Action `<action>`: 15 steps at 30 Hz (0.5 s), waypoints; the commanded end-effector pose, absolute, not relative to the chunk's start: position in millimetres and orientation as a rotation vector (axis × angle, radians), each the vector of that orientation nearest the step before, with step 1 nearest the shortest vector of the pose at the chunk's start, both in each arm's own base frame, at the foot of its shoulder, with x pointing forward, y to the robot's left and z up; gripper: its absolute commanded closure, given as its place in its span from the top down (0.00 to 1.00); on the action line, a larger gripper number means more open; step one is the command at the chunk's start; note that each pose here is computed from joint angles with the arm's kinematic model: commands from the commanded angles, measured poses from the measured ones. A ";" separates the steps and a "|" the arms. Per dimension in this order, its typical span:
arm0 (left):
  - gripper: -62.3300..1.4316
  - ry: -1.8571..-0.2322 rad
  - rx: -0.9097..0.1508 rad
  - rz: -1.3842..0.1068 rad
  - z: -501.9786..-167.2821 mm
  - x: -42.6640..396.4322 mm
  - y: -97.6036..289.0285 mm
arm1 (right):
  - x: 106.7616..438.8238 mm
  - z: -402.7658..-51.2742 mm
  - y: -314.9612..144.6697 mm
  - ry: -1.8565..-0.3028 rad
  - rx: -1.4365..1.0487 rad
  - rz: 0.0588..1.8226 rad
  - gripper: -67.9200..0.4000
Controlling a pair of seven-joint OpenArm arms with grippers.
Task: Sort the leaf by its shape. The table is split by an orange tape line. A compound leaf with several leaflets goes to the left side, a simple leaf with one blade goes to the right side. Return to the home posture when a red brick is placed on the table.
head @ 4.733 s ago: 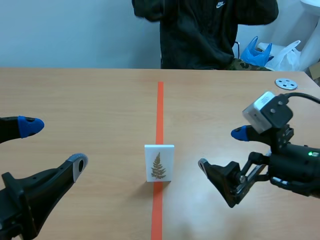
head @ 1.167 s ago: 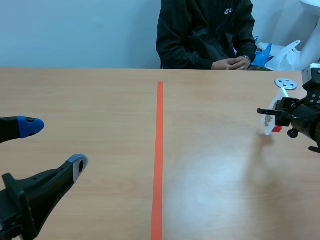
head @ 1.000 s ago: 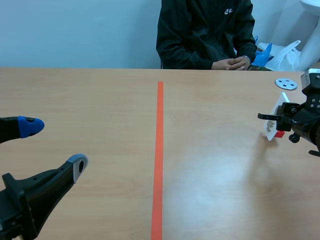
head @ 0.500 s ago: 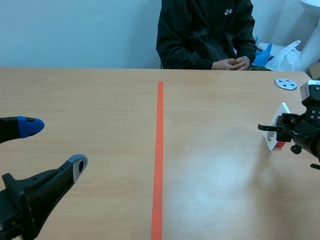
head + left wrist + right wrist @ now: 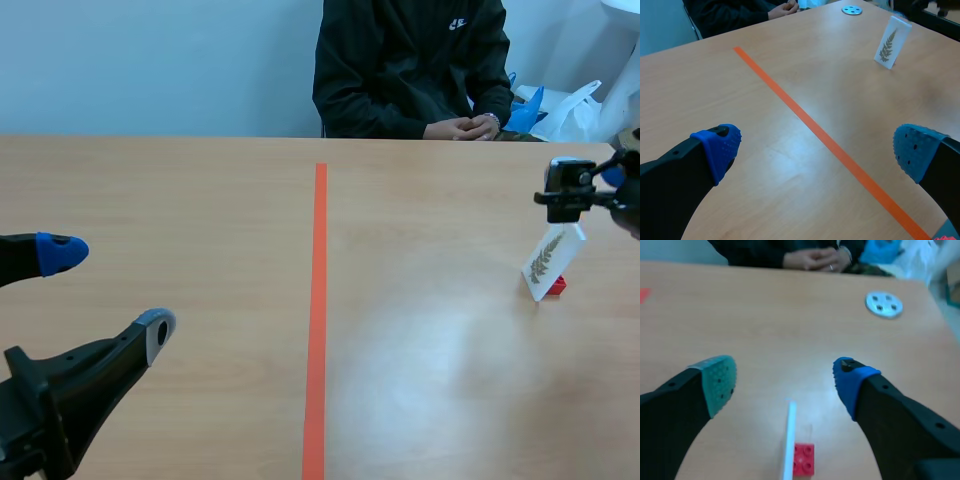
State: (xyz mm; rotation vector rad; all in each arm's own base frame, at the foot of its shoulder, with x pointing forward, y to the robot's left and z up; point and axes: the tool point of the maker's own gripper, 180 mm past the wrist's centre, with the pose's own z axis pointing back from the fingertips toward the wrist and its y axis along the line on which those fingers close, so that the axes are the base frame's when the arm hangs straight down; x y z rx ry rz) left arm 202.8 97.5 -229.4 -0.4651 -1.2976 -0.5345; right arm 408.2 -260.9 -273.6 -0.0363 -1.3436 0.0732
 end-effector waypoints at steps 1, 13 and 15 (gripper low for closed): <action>1.00 -1.334 -0.484 -0.528 -220.0 204.2 93.8 | 408.0 -246.2 -267.5 -1.404 -0.032 0.073 0.68; 1.00 -1.333 -0.484 -0.528 -220.2 204.1 93.8 | 352.2 -216.5 -207.5 -1.398 0.207 0.251 1.00; 1.00 -1.333 -0.484 -0.528 -220.2 204.1 93.8 | 338.4 -222.6 -196.8 -1.368 0.229 0.273 1.00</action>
